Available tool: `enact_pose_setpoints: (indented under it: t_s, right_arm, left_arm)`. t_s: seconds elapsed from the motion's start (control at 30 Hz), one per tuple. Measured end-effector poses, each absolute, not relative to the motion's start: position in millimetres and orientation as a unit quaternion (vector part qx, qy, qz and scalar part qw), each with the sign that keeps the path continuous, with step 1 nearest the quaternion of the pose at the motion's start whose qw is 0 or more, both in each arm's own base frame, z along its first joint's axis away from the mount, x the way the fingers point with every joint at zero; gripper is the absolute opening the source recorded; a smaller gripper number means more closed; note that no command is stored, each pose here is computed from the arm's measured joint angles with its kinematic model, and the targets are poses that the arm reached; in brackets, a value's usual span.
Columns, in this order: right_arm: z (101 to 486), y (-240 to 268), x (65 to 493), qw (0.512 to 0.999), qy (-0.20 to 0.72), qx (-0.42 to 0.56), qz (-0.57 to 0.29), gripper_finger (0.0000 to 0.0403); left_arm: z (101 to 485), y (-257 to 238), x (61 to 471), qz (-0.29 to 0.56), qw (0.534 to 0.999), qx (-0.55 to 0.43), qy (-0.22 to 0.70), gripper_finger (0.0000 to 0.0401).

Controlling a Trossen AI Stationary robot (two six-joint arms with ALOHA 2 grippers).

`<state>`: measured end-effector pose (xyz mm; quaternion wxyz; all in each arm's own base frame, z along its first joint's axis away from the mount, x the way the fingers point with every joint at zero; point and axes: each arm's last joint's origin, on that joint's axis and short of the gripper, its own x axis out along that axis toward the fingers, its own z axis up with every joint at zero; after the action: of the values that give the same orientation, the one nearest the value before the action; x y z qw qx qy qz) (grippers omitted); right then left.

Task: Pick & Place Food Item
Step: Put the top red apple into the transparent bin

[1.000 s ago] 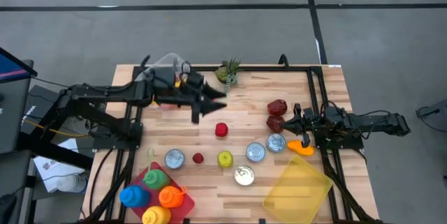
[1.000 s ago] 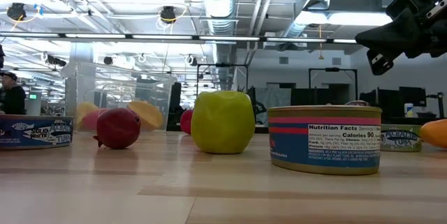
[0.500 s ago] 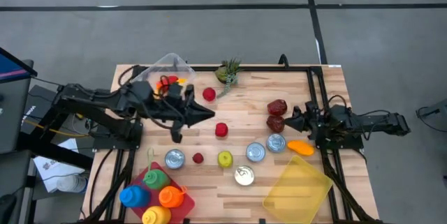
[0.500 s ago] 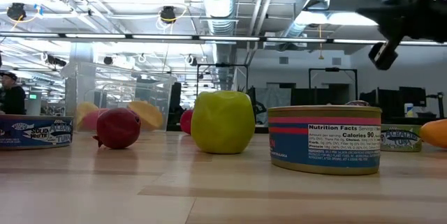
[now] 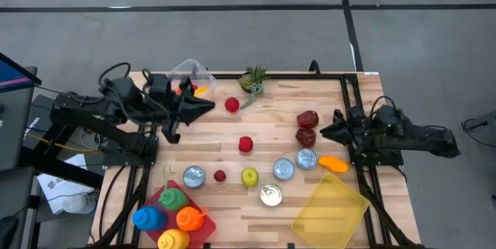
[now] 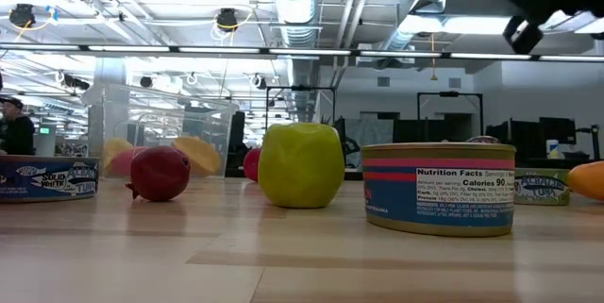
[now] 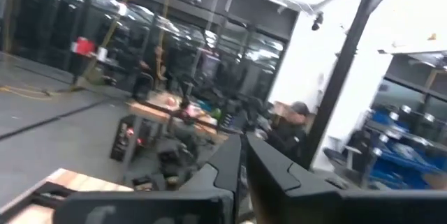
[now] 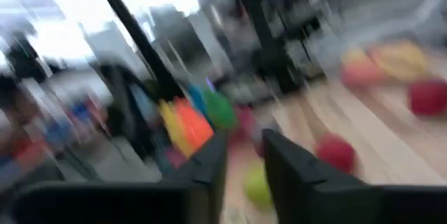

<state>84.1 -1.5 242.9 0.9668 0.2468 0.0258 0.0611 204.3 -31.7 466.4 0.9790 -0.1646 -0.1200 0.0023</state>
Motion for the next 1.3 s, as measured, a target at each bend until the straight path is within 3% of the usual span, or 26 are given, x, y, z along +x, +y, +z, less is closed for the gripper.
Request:
enact_pose_setpoints:
  t_s: [0.17,0.33,0.47,0.63,0.8,0.93,1.13,1.3]
  right_arm:
    - [261.9,-5.2,81.7,0.963,0.222,0.149,-0.021,0.0222]
    - [268.7,-15.0,105.5,0.936,0.311,0.135,-0.096,0.0331]
    - [257.4,-27.5,129.5,0.908,0.371,0.135,-0.138,0.039]
    - [241.0,-57.9,160.3,0.852,0.448,0.152,-0.223,0.0379]
    - [249.3,-96.7,186.7,0.814,0.471,0.175,-0.291,0.0378]
    - [247.2,-118.6,202.6,0.78,0.527,0.198,-0.271,0.0389]
    - [230.0,-132.9,210.5,0.663,0.648,0.276,-0.253,0.0399]
    - [214.8,-136.1,216.3,0.653,0.643,0.296,-0.269,0.0399]
  left_arm:
    - [470.1,-23.5,196.4,0.025,0.977,-0.166,-0.131,0.0026]
    - [469.9,-19.0,196.7,0.055,0.977,-0.157,-0.134,0.0053]
    - [465.5,-19.1,198.6,0.064,0.986,-0.109,-0.109,0.0095]
    - [465.0,-13.2,197.8,0.079,0.986,-0.103,-0.107,0.0165]
    - [469.4,-7.8,188.1,0.09,0.984,-0.098,-0.119,0.0238]
    - [474.5,-3.3,176.3,0.098,0.981,-0.099,-0.135,0.0285]
    - [476.8,-1.1,163.6,0.102,0.98,-0.102,-0.136,0.0326]
    - [473.1,-1.0,162.6,0.104,0.983,-0.099,-0.115,0.0332]
